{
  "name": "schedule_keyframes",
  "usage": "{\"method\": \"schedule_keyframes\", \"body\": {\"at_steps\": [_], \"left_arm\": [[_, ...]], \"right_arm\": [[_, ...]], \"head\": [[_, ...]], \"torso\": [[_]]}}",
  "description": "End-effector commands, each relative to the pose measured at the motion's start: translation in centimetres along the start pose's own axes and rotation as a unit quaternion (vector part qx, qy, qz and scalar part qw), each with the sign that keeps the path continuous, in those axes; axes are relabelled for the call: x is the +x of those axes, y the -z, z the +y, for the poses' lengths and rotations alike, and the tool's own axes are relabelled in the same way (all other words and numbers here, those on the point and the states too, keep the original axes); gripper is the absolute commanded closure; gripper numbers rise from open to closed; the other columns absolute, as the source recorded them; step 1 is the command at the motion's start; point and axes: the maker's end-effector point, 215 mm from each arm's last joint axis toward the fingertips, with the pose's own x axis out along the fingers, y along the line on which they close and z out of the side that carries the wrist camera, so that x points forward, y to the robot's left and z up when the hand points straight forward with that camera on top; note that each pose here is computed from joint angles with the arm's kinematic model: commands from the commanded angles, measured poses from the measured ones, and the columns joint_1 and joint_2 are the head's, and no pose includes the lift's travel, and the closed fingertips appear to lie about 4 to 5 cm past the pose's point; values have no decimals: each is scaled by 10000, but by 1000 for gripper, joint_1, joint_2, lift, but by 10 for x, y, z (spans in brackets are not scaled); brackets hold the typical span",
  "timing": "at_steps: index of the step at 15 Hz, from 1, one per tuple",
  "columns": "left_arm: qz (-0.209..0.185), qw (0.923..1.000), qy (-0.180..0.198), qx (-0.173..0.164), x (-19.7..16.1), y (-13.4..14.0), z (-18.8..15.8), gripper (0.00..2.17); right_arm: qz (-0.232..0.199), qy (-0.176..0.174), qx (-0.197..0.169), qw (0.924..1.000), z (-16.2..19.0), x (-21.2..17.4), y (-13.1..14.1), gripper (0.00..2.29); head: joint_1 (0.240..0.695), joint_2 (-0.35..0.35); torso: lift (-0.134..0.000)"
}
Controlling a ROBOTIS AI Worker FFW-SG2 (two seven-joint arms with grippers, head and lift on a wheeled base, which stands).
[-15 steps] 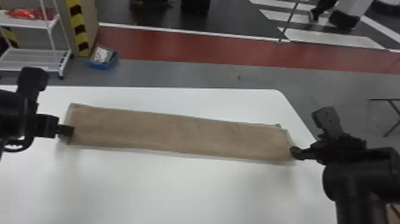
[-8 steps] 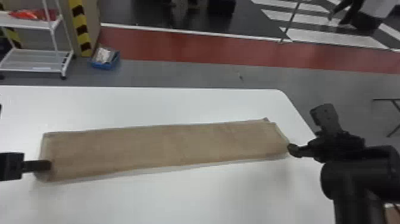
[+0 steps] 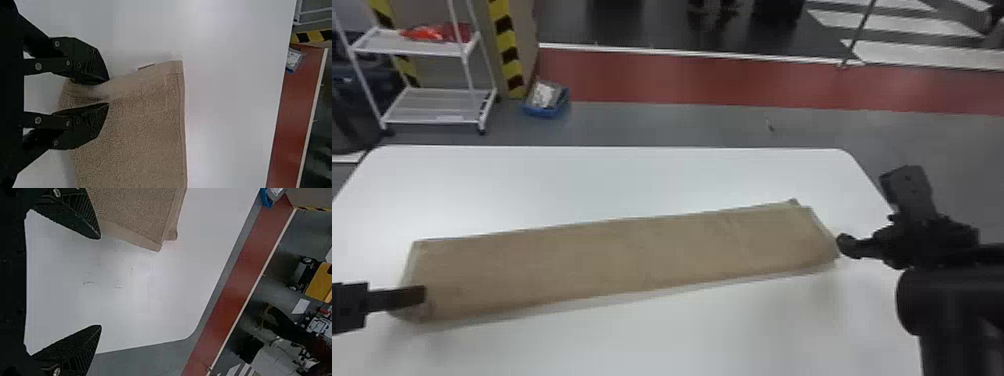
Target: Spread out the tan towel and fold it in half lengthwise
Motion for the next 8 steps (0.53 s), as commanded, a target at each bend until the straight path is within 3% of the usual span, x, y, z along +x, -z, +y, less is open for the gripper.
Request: {"method": "schedule_keyframes", "body": {"at_steps": [1, 5, 8], "left_arm": [[-157, 9999, 55, 25, -8, -3, -3, 66], [-362, 9992, 156, -16, -20, -5, -11, 66], [-404, 9991, 96, -17, -24, -5, -10, 66]], "right_arm": [[-118, 101, -37, 9999, 2, 3, -18, 73], [9, -69, -262, 9996, 37, 21, -26, 73], [98, -206, -331, 9992, 42, 23, -21, 83]], "head": [[695, -112], [695, -97], [695, -70]], "torso": [[-123], [-123], [-123]]}}
